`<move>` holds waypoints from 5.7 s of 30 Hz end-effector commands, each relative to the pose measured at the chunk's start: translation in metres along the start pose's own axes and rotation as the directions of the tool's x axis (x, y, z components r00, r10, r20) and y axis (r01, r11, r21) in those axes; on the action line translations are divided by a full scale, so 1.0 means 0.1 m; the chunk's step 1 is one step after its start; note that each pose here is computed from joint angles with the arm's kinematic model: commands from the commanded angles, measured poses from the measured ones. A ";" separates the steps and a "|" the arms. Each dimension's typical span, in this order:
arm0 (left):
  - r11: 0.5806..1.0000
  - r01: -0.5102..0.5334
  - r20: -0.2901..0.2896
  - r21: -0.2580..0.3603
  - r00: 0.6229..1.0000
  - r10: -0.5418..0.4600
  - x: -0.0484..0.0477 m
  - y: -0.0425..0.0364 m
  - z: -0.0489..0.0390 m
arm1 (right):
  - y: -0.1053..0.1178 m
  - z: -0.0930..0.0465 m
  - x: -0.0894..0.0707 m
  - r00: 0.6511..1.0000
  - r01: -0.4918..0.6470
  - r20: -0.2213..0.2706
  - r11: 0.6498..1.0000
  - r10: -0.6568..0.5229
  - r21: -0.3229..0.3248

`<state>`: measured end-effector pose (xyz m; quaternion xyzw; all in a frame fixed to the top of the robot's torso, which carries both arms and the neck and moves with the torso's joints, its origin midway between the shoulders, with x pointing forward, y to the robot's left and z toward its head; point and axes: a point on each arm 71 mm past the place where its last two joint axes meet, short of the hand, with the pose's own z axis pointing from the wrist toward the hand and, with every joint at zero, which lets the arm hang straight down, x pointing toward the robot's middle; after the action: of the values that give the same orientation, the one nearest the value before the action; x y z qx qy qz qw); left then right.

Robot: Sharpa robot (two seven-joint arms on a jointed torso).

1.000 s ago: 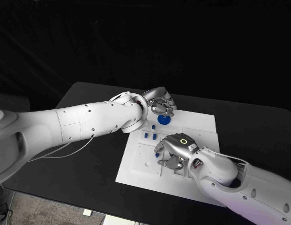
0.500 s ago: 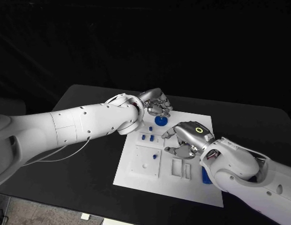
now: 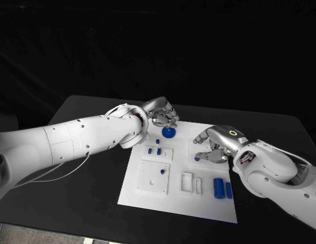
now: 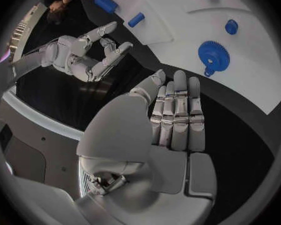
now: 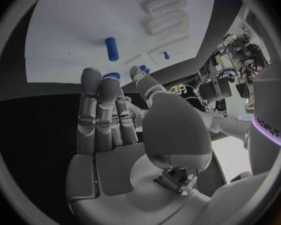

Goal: Assemble the parts on the task board

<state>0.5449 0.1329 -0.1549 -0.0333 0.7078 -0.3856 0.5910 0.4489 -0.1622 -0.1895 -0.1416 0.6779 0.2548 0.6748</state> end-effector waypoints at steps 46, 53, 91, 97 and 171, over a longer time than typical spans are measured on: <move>1.000 0.011 -0.003 0.014 1.000 -0.011 -0.003 -0.019 0.004 | 0.00 0.10 0.29 0.993 0.058 -0.104 0.998 -0.057 0.010; 1.000 0.011 -0.002 0.013 1.000 -0.011 -0.007 -0.013 0.003 | 0.07 0.08 0.22 0.998 0.050 -0.024 0.999 -0.050 0.001; 0.998 -0.027 0.095 -0.052 0.995 0.032 -0.358 0.360 -0.038 | 1.14 0.18 0.46 0.989 -0.140 -0.087 0.950 0.120 -0.281; 0.998 -0.028 0.095 -0.052 0.995 0.033 -0.361 0.361 -0.031 | 1.22 0.17 0.63 0.987 -0.122 -0.140 0.949 0.084 -0.292; 0.999 -0.030 0.092 -0.044 0.995 0.034 -0.364 0.341 -0.016 | 1.32 0.18 0.92 0.991 -0.097 -0.114 0.953 0.067 -0.287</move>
<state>0.5687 0.1780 -0.1472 -0.0540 0.6921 -0.3524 0.6276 0.3900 -0.0295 -0.2623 -0.2344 0.6830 0.3592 0.5912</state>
